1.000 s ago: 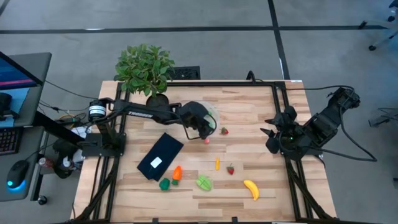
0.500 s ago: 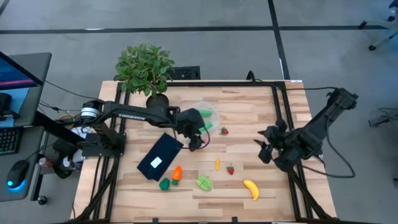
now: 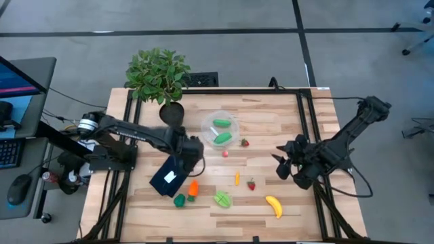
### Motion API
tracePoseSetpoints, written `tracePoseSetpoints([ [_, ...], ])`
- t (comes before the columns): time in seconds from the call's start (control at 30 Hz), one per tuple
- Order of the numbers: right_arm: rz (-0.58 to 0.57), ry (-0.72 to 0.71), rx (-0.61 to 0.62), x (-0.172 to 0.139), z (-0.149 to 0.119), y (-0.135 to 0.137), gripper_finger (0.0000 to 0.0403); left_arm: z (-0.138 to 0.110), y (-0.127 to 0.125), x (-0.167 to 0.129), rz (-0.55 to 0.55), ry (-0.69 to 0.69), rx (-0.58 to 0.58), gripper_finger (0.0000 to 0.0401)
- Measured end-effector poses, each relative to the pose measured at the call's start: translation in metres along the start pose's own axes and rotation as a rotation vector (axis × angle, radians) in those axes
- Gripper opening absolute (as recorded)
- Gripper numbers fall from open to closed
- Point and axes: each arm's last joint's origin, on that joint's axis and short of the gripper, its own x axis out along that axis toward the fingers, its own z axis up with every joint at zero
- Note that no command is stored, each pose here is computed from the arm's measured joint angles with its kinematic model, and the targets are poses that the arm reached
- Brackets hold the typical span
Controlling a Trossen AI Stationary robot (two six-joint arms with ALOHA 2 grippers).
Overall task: Pick and placing Produce into tupperware
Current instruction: Put the top red strawberry into the transparent bin
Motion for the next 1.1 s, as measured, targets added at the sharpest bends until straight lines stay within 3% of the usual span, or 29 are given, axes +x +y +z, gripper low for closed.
tracePoseSetpoints([
  [0.2,-0.032,-0.042,0.006,0.018,-0.006,-0.002,0.0177,-0.028,-0.008,-0.010,0.129,0.149,0.014,0.0236],
  [0.47,-0.103,-0.053,0.061,0.046,-0.013,-0.014,0.0177,-0.053,-0.022,-0.022,0.251,0.210,0.054,0.0236],
  [0.63,-0.069,-0.072,0.041,0.057,-0.008,-0.012,0.0177,-0.060,-0.023,-0.026,0.333,0.220,0.068,0.0236],
  [0.83,-0.042,-0.130,0.041,0.068,0.001,-0.011,0.0177,-0.061,-0.023,-0.025,0.281,0.254,-0.055,0.0236],
  [0.93,-0.032,-0.139,0.064,0.072,0.004,-0.012,0.0177,-0.064,-0.028,-0.029,0.336,0.177,-0.069,0.0236],
  [1.1,-0.011,-0.121,0.082,0.075,0.003,-0.013,0.0177,-0.082,-0.030,-0.061,0.443,-0.217,-0.177,0.0236],
])
